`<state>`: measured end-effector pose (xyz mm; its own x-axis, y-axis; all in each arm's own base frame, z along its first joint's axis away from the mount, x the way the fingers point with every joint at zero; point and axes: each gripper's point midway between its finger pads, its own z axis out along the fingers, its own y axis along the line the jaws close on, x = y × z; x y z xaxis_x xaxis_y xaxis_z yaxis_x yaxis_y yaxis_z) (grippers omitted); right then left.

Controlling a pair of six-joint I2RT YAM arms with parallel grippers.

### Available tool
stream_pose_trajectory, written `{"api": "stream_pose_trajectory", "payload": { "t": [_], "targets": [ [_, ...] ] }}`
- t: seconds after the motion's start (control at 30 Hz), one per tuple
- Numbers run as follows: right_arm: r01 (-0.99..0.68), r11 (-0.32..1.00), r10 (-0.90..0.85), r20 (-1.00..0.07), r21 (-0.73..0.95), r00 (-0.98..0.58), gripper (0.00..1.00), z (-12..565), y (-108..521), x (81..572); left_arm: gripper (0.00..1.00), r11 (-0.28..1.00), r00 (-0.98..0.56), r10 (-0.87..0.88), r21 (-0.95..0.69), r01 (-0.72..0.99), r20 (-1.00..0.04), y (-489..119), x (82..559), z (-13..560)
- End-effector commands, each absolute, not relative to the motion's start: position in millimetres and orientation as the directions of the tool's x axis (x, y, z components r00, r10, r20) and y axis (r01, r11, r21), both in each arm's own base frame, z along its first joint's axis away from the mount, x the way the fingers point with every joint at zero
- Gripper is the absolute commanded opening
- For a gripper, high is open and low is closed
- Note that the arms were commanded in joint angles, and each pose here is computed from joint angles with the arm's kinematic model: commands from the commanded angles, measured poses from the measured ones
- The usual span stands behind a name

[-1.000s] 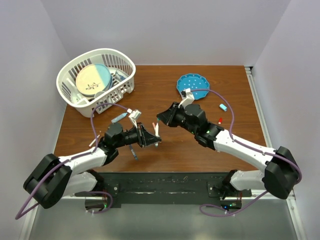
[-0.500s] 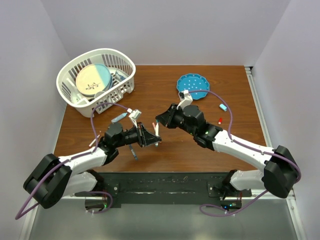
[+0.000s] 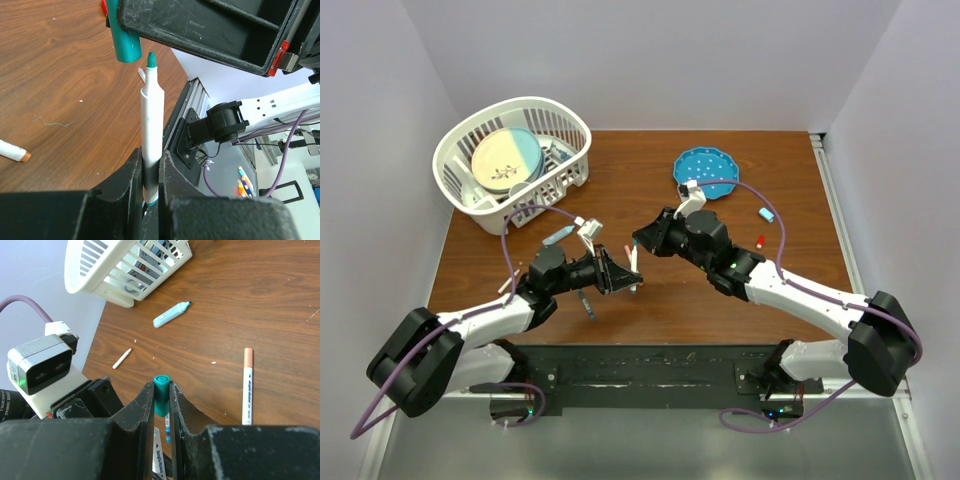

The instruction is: Insert the pens into the pen caps

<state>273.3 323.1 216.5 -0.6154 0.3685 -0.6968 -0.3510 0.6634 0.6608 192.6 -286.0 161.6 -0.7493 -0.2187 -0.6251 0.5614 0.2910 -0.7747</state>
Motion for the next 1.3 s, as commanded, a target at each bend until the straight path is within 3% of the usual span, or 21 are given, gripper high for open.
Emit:
{"api": "stream_pose_trajectory", "payload": {
  "t": [0.0,0.67,1.27],
  "targets": [
    [-0.389,0.645,0.402,-0.724,0.658,-0.56,0.0,247.6,322.2,277.0,0.0,0.264,-0.718,-0.217,-0.748,0.609,-0.661,-287.8,190.8,170.4],
    [-0.415,0.637,0.393,-0.737,0.65,-0.55,0.0,261.3,325.4,277.4,0.0,0.258,-0.722,-0.209,-0.749,0.61,-0.66,-288.8,189.8,167.4],
    [-0.414,0.65,0.359,-0.738,0.637,-0.571,0.0,239.6,319.0,268.0,0.0,0.259,-0.71,-0.211,-0.739,0.622,-0.672,-291.0,194.2,174.2]
  ]
}}
